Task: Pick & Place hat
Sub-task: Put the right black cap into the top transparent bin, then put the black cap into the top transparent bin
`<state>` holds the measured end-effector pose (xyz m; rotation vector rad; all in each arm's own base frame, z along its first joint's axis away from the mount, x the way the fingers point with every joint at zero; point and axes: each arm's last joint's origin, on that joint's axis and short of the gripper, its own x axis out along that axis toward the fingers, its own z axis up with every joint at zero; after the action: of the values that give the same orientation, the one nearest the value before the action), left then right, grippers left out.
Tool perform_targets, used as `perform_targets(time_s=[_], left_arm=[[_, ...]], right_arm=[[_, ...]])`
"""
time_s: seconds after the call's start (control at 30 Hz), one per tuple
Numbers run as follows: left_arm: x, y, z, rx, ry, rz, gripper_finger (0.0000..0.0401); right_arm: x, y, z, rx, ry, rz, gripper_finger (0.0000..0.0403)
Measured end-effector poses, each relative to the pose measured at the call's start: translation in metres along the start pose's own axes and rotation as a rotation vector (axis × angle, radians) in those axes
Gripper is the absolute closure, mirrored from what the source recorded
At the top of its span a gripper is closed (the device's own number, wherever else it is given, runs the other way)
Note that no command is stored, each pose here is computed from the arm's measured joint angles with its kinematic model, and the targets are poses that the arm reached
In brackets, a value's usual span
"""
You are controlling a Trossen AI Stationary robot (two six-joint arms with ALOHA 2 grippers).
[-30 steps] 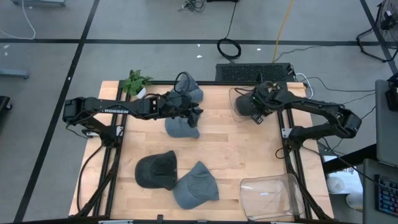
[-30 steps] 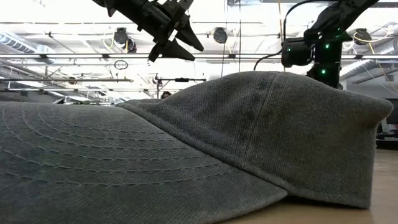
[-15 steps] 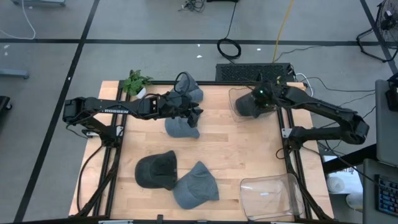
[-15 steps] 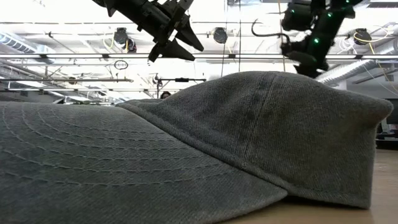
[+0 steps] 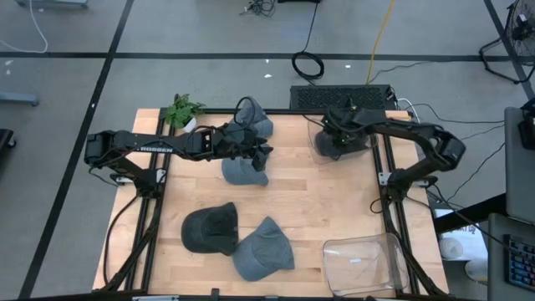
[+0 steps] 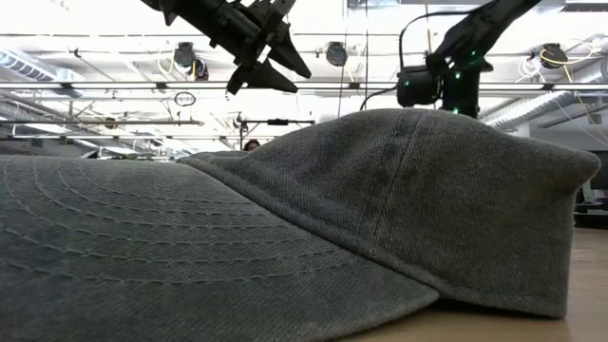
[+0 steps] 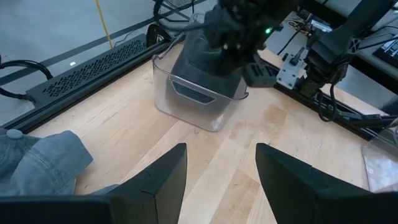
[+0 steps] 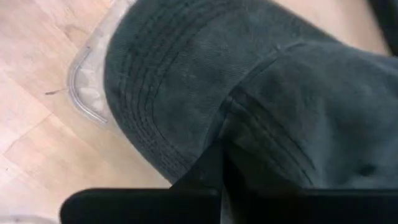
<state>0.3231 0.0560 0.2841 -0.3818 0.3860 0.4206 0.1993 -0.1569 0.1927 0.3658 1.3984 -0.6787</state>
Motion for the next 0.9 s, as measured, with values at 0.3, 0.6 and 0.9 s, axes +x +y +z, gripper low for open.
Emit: perform_targets(time_s=[0.3, 0.6, 0.9], left_arm=[[0.0, 0.001, -0.002, 0.009, 0.017, 0.008, 0.0201], [0.0, 0.0, -0.002, 0.033, 0.019, 0.005, 0.0201], [-0.005, -0.018, -0.02, 0.369, 0.19, -0.316, 0.0201]], right_arm=[[-0.008, 0.0, -0.004, 0.01, -0.056, 0.007, 0.0403], [-0.07, -0.008, -0.026, 0.02, -0.327, 0.06, 0.0403], [-0.117, 0.022, -0.053, -0.215, -0.781, 0.487, 0.0403]])
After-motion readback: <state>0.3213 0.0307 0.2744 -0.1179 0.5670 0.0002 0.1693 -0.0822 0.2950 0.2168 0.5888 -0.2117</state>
